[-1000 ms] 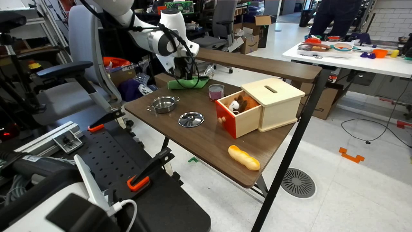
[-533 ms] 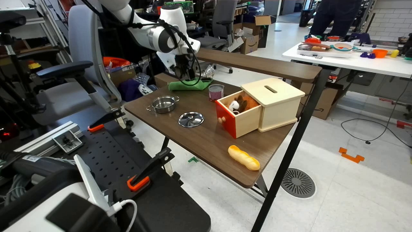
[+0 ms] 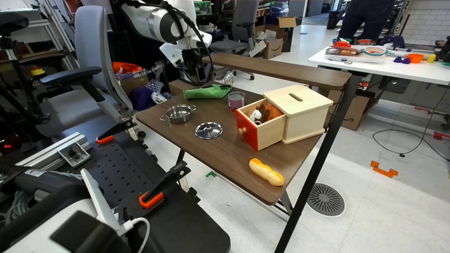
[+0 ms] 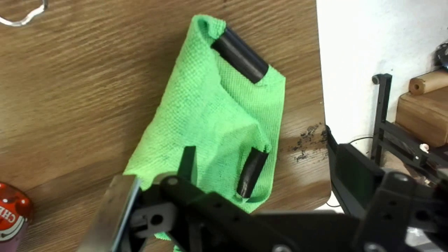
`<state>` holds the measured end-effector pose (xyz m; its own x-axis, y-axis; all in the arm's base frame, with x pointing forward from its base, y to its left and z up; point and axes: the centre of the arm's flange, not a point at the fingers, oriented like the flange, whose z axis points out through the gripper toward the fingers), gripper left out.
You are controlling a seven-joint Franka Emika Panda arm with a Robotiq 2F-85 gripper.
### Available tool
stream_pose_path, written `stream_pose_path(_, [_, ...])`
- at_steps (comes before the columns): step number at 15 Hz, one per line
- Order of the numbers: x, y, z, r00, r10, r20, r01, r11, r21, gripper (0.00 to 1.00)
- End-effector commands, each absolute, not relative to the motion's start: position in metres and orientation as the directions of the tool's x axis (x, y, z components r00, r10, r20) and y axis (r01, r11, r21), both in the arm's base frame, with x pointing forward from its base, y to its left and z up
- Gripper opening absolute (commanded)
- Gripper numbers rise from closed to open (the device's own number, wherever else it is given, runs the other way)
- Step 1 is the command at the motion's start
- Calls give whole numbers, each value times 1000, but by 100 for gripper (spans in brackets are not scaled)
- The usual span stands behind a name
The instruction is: Fold the cloth
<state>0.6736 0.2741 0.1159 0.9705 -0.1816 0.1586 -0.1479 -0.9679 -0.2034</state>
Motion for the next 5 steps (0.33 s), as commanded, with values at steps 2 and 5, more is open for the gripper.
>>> stream_pose_path(2, [668,272,119,973,-176,151,-144,-969,-200,100])
stream_pose_path(5, [665,272,117,974,-173,144,-143,-970,-196,100])
